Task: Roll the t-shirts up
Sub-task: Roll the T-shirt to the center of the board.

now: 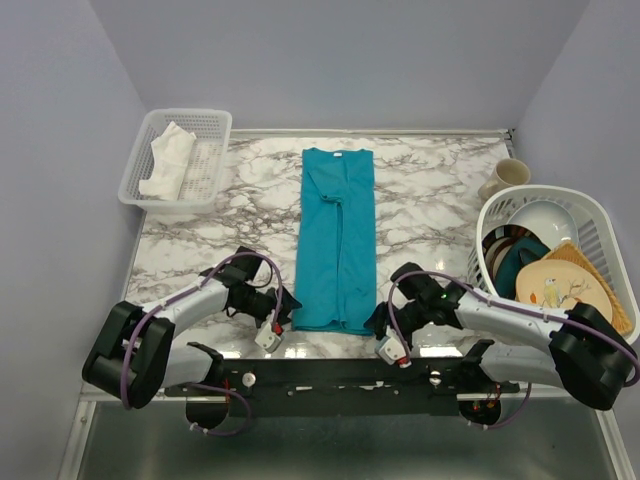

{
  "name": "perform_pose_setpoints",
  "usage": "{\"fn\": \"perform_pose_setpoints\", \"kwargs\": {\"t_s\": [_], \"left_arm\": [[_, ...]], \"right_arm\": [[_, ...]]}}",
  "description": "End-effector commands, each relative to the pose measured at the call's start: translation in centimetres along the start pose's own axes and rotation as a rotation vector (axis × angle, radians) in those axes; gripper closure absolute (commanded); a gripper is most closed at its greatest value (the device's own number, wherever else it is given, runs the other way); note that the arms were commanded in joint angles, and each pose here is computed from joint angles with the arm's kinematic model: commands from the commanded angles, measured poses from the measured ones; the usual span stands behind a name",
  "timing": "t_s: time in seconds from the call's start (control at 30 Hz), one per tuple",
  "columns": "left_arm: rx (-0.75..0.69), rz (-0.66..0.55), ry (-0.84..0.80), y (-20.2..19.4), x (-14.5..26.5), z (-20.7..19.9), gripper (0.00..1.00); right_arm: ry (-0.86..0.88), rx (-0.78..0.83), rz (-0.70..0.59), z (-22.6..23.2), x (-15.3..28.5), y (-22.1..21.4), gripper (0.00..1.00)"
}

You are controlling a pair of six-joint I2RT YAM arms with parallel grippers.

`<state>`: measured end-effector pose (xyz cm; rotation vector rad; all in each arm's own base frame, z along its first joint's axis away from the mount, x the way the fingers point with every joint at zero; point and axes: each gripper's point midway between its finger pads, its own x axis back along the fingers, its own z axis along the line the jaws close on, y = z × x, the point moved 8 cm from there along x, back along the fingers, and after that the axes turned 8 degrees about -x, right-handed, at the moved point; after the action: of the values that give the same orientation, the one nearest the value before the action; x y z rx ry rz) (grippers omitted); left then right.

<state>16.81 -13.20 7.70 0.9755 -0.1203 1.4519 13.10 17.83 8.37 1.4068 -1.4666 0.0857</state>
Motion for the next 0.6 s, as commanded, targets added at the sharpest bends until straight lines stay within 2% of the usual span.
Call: {"fn": "perform_pose_setpoints", "kwargs": {"t_s": [0.0, 0.07, 0.2, 0.47, 0.5, 0.57], "left_arm": [[-0.309, -0.063, -0.189, 1.0, -0.9, -2.6, 0.42], [-0.322, -0.079, -0.204, 1.2, -1.2, -2.8, 0.43], [-0.295, -0.109, -0.229, 1.4, -1.7, -2.7, 0.5], [-0.273, -0.126, -0.257, 1.5, -2.5, -2.6, 0.58], [-0.262, -0.13, -0.261, 1.5, -2.5, -2.6, 0.63], [-0.253, -0.142, -0.269, 1.7, -2.7, -2.5, 0.71]], "right_arm": [[0.012, -0.032, -0.022, 0.2, -0.7, 0.3, 0.45], [0.009, -0.034, -0.02, 0.1, -0.9, 0.3, 0.45], [0.012, -0.049, -0.005, 0.2, -1.2, 0.1, 0.46], [0.012, -0.042, 0.014, 0.1, -1.5, -0.2, 0.49], [0.02, -0.041, 0.017, 0.1, -1.6, -0.2, 0.51], [0.03, -0.042, 0.022, 0.2, -1.7, -0.3, 0.6]]}}
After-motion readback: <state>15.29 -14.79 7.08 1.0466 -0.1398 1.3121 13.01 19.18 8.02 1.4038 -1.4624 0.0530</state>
